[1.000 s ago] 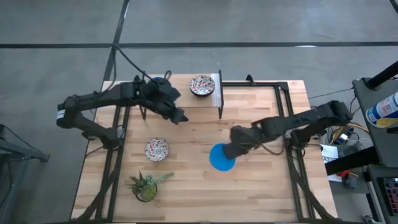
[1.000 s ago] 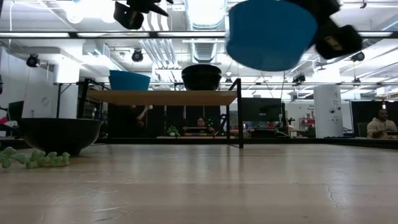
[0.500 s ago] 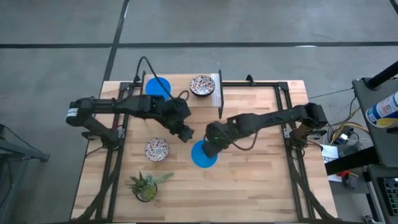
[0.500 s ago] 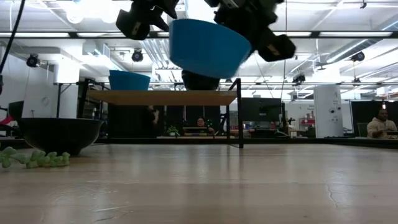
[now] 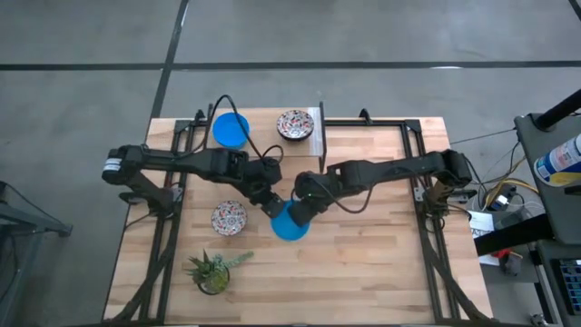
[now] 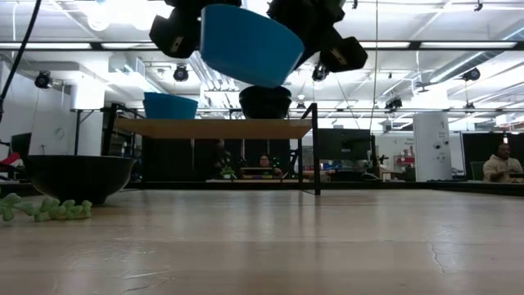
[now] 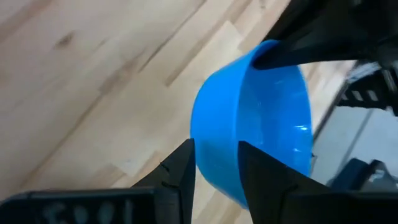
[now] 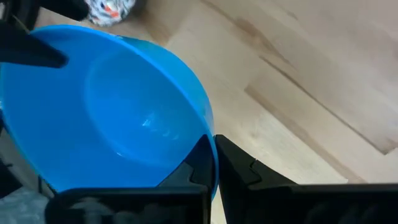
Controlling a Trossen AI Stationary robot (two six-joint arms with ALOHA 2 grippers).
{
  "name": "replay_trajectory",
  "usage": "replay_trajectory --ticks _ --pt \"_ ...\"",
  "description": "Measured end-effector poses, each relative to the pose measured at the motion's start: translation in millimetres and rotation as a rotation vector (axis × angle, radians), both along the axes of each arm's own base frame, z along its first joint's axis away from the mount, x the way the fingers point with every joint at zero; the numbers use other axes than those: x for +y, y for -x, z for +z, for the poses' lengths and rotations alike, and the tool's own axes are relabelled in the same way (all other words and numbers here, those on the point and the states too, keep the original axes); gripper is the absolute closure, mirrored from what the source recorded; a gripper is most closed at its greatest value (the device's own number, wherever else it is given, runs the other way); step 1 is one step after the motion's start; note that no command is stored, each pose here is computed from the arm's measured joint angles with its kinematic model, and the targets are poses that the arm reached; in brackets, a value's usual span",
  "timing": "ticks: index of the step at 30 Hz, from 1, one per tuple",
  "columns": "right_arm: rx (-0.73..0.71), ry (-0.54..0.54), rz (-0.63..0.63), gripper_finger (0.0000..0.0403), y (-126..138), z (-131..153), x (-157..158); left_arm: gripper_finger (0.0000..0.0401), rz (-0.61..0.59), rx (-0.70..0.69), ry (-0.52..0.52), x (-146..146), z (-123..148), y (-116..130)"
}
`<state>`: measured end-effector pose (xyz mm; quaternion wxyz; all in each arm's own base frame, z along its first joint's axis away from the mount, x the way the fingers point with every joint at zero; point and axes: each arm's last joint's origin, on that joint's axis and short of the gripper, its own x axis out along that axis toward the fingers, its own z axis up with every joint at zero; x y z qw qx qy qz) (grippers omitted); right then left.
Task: Pick & Place Mini bowls
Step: Stack the blue bowl on the blue bowls on the shelf
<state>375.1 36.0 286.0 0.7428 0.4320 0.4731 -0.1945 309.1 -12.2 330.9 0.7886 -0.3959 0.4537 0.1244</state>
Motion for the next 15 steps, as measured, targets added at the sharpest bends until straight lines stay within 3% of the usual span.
replay_trajectory --ticks 8,15 --pt "-0.030 0.031 -0.007 0.0394 -2.3 7.5 -4.2 0.0298 0.000 0.029 -0.014 0.4 -4.7 2.4" --pt "-0.044 0.035 0.013 0.0394 -2.8 8.7 -4.7 0.0387 0.011 0.055 -0.030 1.6 -7.0 4.1"
